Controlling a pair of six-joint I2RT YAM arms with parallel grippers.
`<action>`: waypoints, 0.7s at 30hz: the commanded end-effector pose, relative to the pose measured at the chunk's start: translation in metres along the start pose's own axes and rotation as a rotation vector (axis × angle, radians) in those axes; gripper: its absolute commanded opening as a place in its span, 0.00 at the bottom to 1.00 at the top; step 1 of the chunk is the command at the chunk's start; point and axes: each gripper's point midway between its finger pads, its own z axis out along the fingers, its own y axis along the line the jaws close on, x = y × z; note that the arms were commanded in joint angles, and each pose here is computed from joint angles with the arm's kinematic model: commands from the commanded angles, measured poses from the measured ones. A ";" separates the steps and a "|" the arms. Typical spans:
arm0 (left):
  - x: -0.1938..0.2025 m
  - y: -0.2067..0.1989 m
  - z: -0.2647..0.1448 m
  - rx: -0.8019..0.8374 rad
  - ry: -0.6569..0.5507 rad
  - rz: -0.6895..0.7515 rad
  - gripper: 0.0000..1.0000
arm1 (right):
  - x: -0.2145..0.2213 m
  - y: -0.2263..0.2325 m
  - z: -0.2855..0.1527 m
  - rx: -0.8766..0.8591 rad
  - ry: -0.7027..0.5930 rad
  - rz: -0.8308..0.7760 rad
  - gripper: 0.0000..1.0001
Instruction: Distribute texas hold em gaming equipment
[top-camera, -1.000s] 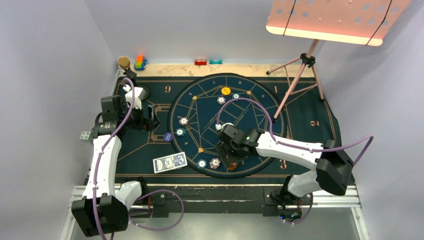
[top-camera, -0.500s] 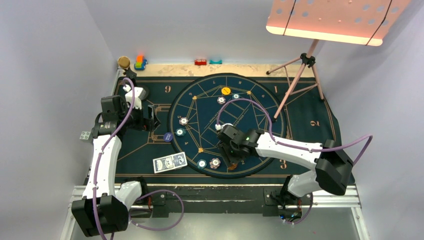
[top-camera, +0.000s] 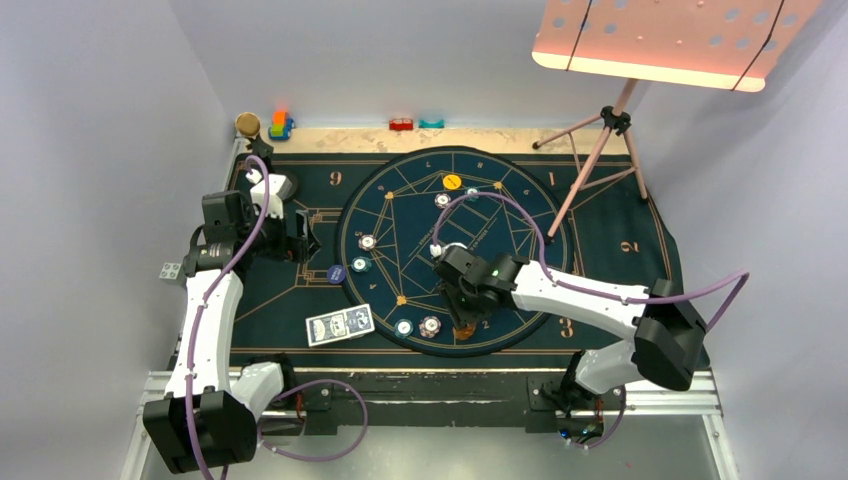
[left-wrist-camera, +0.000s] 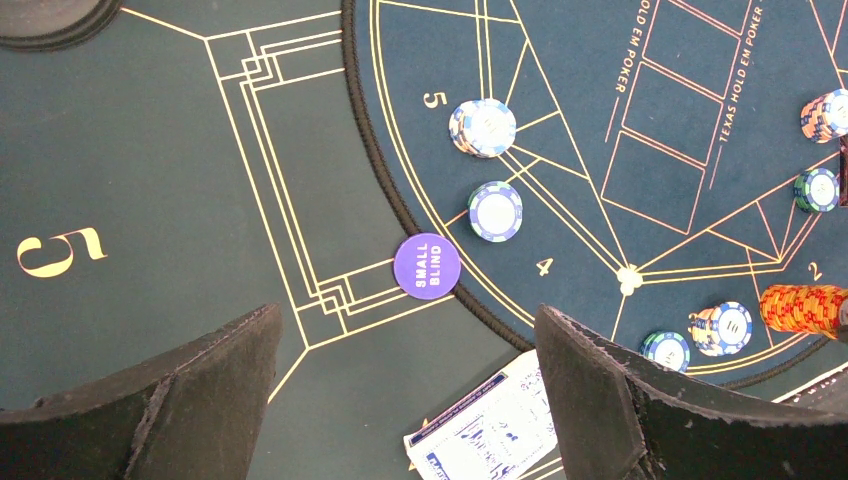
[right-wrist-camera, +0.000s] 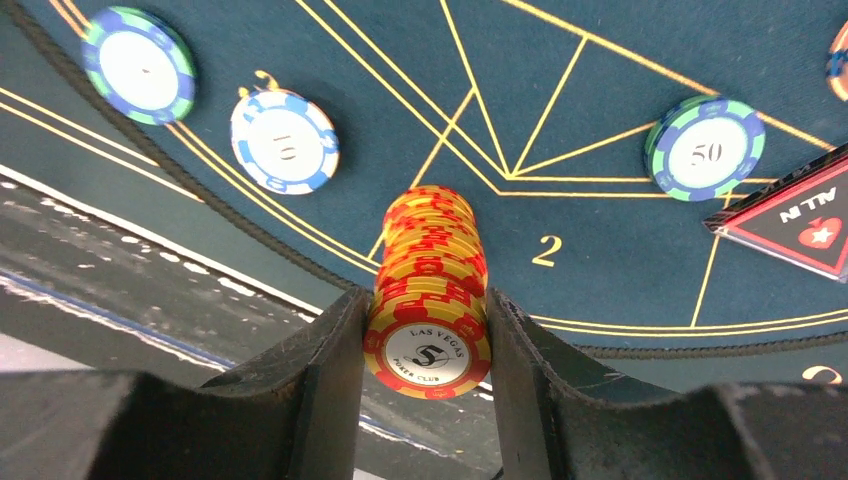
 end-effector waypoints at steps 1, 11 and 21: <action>-0.004 -0.001 -0.002 0.011 -0.025 0.018 1.00 | -0.038 0.011 -0.037 -0.023 -0.111 0.000 0.25; -0.005 -0.002 -0.003 0.012 -0.030 0.017 1.00 | -0.115 0.054 -0.030 -0.063 -0.188 -0.094 0.24; -0.004 -0.001 -0.002 0.011 -0.025 0.017 1.00 | -0.195 0.100 0.047 -0.115 -0.181 -0.169 0.21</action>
